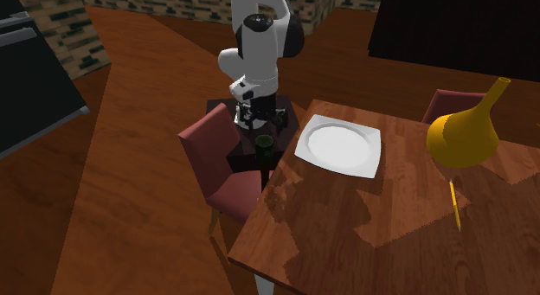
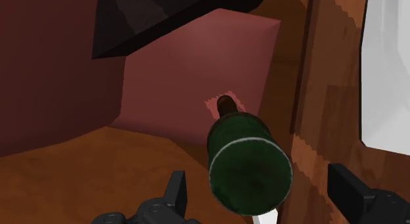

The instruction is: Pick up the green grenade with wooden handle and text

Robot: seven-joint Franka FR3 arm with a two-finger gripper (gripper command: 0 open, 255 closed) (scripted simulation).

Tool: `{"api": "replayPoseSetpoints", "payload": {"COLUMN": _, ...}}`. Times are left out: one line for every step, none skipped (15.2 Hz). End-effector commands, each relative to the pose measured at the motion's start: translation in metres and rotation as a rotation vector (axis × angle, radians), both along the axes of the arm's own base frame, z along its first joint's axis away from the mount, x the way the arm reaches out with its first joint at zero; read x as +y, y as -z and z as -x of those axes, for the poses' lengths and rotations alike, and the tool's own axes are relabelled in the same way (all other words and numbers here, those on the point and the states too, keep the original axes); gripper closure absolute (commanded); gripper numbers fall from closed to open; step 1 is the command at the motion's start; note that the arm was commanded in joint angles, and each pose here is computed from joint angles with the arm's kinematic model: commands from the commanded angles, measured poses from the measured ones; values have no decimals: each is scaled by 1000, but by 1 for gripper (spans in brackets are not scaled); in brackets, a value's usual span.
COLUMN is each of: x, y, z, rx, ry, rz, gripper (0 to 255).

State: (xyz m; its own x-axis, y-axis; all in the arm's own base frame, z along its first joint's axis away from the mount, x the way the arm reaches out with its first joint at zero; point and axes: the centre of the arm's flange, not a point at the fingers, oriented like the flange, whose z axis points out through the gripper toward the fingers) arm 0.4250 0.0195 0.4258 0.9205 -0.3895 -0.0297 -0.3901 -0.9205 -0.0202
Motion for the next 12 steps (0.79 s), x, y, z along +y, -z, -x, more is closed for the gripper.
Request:
{"api": "replayPoseSetpoints", "payload": {"x": 0, "y": 11, "z": -2, "rx": -3, "ry": 10, "rz": 1, "gripper": 0}}
{"api": "replayPoseSetpoints", "payload": {"x": 0, "y": 16, "z": -2, "rx": -3, "ry": 10, "rz": 1, "gripper": 0}}
{"api": "replayPoseSetpoints", "payload": {"x": 0, "y": 22, "z": -2, "rx": -3, "ry": 10, "rz": 1, "gripper": 0}}
{"api": "replayPoseSetpoints", "payload": {"x": 0, "y": 27, "z": -2, "rx": -3, "ry": 10, "rz": 1, "gripper": 0}}
{"api": "replayPoseSetpoints", "payload": {"x": 0, "y": 32, "z": -2, "rx": -3, "ry": 10, "rz": 1, "gripper": 0}}
{"api": "replayPoseSetpoints", "payload": {"x": 0, "y": 41, "z": -2, "rx": -3, "ry": 10, "rz": 1, "gripper": 0}}
{"api": "replayPoseSetpoints", "payload": {"x": 0, "y": 41, "z": -2, "rx": -3, "ry": 10, "rz": 1, "gripper": 0}}
{"api": "replayPoseSetpoints", "payload": {"x": 0, "y": 41, "z": -2, "rx": -3, "ry": 10, "rz": 1, "gripper": 0}}
{"api": "replayPoseSetpoints", "payload": {"x": 0, "y": 41, "z": -2, "rx": -2, "ry": 10, "rz": 1, "gripper": 255}}
{"api": "replayPoseSetpoints", "payload": {"x": 0, "y": 40, "z": -2, "rx": -3, "ry": 10, "rz": 1, "gripper": 255}}
{"api": "replayPoseSetpoints", "payload": {"x": 0, "y": 40, "z": -2, "rx": -3, "ry": 10, "rz": 1, "gripper": 255}}
{"api": "replayPoseSetpoints", "payload": {"x": 0, "y": 40, "z": -2, "rx": -3, "ry": 10, "rz": 1, "gripper": 255}}
